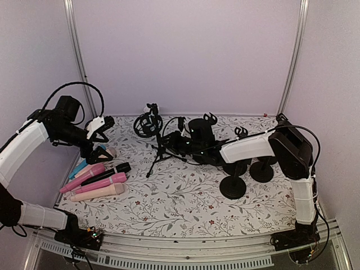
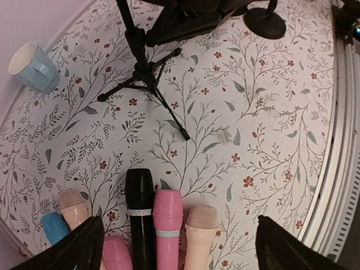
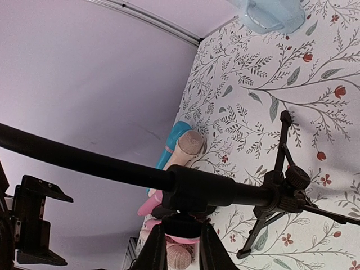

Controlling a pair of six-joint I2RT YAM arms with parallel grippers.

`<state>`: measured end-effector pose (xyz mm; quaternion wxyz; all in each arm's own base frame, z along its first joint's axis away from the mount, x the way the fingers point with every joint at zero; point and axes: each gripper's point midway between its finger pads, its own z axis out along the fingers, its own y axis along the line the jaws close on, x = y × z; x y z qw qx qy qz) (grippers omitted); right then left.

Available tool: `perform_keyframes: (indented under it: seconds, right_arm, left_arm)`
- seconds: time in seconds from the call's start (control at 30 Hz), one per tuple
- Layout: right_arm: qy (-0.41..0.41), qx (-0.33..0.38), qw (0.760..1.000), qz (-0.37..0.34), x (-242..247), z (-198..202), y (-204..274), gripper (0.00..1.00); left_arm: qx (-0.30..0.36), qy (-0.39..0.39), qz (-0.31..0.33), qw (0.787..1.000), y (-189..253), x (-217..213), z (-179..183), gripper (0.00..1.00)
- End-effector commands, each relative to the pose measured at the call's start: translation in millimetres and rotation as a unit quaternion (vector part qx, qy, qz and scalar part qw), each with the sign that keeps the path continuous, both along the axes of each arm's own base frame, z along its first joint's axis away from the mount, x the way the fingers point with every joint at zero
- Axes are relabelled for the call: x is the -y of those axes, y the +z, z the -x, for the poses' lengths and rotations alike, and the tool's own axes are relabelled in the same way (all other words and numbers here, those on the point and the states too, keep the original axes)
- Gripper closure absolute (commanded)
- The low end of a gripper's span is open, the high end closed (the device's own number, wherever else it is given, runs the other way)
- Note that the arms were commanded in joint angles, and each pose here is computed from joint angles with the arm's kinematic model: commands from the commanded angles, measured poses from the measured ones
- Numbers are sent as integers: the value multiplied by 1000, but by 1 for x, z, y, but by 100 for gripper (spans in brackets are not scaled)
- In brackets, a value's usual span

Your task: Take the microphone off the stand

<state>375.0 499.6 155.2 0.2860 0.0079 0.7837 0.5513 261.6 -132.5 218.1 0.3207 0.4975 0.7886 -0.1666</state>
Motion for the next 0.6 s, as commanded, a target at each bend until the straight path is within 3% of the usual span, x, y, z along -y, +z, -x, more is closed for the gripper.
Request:
perform_keyframes:
  seconds: [0.0,0.4,0.57]
  right_arm:
    - [-60,7,992,113,27,-9,-31,100]
    - [-86,108,952,273,22,-12,-34,100]
    - [-98,121,943,295,26,-9,-34,100]
  left_arm:
    - [-1,-3,8,1000,1,0,2,5]
    - [-4,-2,8,1000,0,0,2,6]
    - [-5,-1,9,1000,1,0,2,6]
